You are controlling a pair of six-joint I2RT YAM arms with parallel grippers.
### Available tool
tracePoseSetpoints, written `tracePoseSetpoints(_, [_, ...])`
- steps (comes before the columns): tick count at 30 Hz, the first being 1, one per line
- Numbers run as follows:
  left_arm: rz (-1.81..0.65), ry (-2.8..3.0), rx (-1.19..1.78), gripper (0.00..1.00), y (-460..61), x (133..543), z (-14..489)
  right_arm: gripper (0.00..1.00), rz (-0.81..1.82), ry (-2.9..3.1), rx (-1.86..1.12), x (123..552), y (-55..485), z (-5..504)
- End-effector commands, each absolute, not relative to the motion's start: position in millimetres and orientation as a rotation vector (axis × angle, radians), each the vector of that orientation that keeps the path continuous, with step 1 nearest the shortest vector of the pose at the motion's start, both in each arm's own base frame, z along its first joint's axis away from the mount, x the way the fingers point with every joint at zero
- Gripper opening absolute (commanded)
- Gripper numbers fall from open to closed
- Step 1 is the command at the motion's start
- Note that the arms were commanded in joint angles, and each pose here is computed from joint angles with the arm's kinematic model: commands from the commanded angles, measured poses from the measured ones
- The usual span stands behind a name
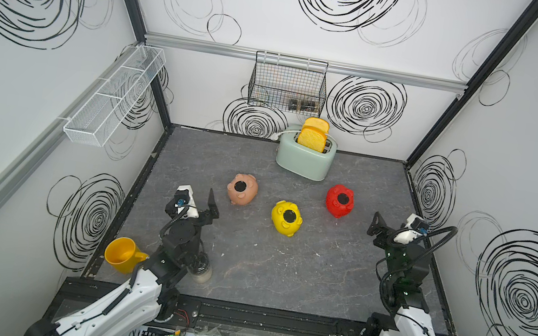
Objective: Close piggy banks
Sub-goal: Reset both arms
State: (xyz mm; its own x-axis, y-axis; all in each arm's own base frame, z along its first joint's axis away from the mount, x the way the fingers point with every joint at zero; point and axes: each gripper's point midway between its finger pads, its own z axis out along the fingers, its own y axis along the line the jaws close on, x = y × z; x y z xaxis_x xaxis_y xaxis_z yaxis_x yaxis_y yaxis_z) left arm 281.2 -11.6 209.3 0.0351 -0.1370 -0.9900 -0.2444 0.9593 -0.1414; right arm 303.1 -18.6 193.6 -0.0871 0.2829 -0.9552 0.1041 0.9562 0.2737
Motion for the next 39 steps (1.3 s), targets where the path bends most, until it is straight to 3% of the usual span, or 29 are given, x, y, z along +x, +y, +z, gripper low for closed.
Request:
tracePoseSetpoints(1, [0.114,1.474,-0.373,0.96,7.3,276.4,211.0,0.99,0.124,1.599,0.287,305.5,-24.1,201.7])
tracePoseSetpoints(16, [0.089,1.463,-0.344,0.96,31.9,284.3,177.8,0.98,0.097,1.736,0.344,319.7,-36.6,132.6])
tracePoseSetpoints(26, [-0.003,1.412,-0.276,0.96,29.1,303.5,183.2,0.99,0.119,1.714,0.391,337.9,-46.4,133.1])
tracePoseSetpoints(39, [-0.02,1.415,-0.152,0.96,1.0,294.1,196.8,0.99,0.132,1.71,0.393,336.1,-45.8,133.3])
